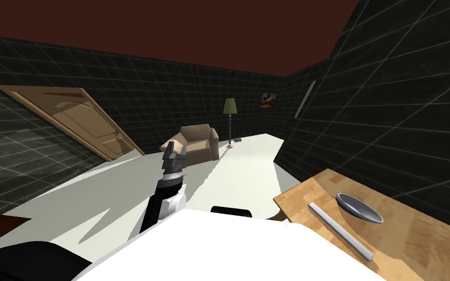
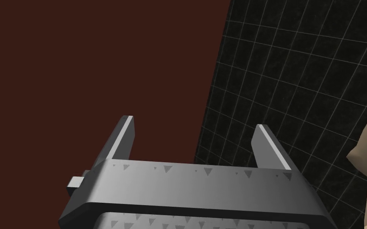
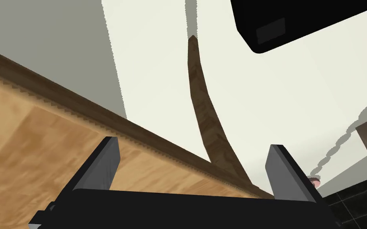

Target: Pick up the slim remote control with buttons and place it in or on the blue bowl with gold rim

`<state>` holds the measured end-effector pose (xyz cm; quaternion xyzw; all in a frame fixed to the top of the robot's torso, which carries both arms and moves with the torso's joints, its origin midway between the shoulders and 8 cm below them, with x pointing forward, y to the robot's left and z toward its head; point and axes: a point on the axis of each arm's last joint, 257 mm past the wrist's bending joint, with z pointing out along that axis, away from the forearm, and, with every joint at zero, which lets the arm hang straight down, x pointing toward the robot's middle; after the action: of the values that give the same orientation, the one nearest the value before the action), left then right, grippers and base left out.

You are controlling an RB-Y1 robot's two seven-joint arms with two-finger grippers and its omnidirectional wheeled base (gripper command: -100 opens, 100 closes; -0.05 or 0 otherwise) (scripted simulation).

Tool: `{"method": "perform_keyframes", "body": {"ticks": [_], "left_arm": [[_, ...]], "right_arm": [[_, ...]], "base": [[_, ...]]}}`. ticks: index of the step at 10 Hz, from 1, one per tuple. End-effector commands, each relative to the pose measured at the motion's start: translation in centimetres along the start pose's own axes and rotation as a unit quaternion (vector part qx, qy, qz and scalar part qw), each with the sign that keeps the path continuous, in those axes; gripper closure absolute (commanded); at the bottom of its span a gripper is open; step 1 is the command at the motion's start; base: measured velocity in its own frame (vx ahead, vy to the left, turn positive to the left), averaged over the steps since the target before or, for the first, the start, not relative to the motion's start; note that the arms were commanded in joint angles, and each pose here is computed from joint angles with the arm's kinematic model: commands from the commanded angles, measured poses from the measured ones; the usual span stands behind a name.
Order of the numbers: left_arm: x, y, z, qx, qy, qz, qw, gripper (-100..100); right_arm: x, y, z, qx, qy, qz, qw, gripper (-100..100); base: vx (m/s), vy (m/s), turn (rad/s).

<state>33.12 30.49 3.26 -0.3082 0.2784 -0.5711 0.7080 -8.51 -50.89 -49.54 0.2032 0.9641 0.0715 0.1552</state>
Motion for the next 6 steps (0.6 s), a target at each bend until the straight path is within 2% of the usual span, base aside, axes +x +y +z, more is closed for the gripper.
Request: {"method": "perform_keyframes", "body": {"ticks": [1, 2, 3, 4, 5, 6], "left_arm": [[0.0, 0.0, 0.0, 0.000, 0.000, 0.000, 1.0000, 0], [0.0, 0.0, 0.0, 0.000, 0.000, 0.000, 1.0000, 0], [0.0, 0.0, 0.0, 0.000, 0.000, 0.000, 1.0000, 0], [0.0, 0.0, 0.0, 0.000, 0.000, 0.000, 1.0000, 0], [0.0, 0.0, 0.0, 0.000, 0.000, 0.000, 1.0000, 0], [0.0, 0.0, 0.0, 0.000, 0.000, 0.000, 1.0000, 0]], "right_arm": [[1.0, -1.7, -1.4, 0.018, 0.016, -0.011, 0.9996, -100], [1.9, -3.9, -2.5, 0.039, 0.036, -0.026, 0.9982, -100], [2.3, -5.1, -3.2, 0.050, 0.051, -0.040, 0.9966, -100], [2.5, -5.8, -3.5, 0.058, 0.054, -0.039, 0.9961, -100], [3.0, -7.5, -4.4, 0.073, 0.070, -0.052, 0.9935, -100], [3.4, -8.9, -5.2, 0.086, 0.084, -0.063, 0.9907, -100]], "base": [[0.047, -0.042, 0.110], [0.052, -0.018, 0.182], [0.061, -0.019, 0.372], [0.057, -0.037, 0.119], [0.063, -0.037, 0.179], [0.075, -0.048, 0.328]]}}
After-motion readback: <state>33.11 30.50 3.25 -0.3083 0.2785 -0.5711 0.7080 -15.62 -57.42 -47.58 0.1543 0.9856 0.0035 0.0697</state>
